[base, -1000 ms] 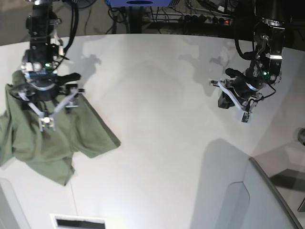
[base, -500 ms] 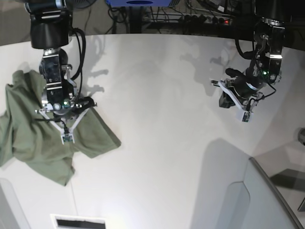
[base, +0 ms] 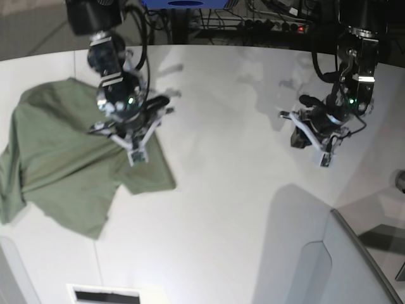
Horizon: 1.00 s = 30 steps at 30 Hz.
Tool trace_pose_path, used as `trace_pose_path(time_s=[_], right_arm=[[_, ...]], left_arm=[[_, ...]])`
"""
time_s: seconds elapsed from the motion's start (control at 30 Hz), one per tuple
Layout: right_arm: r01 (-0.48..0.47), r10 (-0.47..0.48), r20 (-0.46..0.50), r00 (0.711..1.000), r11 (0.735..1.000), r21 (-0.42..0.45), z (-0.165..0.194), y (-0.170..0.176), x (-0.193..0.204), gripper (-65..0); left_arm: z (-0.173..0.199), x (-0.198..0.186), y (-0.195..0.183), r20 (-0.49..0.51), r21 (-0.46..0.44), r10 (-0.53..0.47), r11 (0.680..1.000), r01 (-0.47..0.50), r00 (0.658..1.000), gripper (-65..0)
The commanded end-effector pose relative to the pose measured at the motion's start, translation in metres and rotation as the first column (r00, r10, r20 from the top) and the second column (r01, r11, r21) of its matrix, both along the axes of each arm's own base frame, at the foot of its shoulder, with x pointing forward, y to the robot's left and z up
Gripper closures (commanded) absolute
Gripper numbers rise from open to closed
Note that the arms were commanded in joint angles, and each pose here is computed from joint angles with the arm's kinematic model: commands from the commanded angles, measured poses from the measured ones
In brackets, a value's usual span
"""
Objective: Layout the t-shirt on the table in an organized manner, then fold the t-shirt properly
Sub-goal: 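Drag the t-shirt across the table with the right gripper to spread it, then lower the right gripper onto the t-shirt body and pull it outward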
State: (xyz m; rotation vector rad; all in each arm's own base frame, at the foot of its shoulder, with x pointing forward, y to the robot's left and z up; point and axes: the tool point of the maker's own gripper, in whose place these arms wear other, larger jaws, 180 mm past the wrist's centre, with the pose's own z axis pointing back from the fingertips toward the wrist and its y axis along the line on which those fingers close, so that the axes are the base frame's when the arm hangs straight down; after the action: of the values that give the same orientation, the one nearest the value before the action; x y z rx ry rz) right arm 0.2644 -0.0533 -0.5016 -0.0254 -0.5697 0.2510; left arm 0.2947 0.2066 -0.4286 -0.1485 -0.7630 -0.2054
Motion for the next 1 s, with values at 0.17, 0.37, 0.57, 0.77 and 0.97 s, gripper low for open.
trace_pose_path(time_s=[0.17,0.37,0.57,0.77,0.97], right_arm=[[-0.039,0.043,-0.154,0.987,0.999,0.031,0.004,0.019,-0.077,-1.5],[0.073,-0.075,-0.047,0.996,0.996,-0.061,0.045,-0.034,-0.067,-1.5],[0.224,-0.218,0.061,0.974,0.970,-0.098,0.077,-0.088,-0.048,-2.3],[0.425,-0.426,0.098,0.899,0.904,0.032,0.099,-0.129,-0.057,-18.6],[0.615,-0.650,0.054,0.758,0.740,0.273,0.103,-0.172,-0.069,-47.3]], left_arm=[[0.019,0.027,-0.044,0.071,-0.018,-0.132,0.991,0.134,0.989,-2.8],[0.022,0.048,-0.084,0.083,-0.024,-0.231,0.972,0.234,0.969,-2.8],[0.010,0.055,-0.096,0.053,-0.038,-0.241,0.969,0.243,0.969,-2.5],[-0.021,0.038,-0.057,-0.027,0.004,-0.196,0.980,0.197,0.980,-2.5],[-0.040,0.011,-0.003,-0.006,0.052,-0.146,0.988,0.146,0.989,-2.5]])
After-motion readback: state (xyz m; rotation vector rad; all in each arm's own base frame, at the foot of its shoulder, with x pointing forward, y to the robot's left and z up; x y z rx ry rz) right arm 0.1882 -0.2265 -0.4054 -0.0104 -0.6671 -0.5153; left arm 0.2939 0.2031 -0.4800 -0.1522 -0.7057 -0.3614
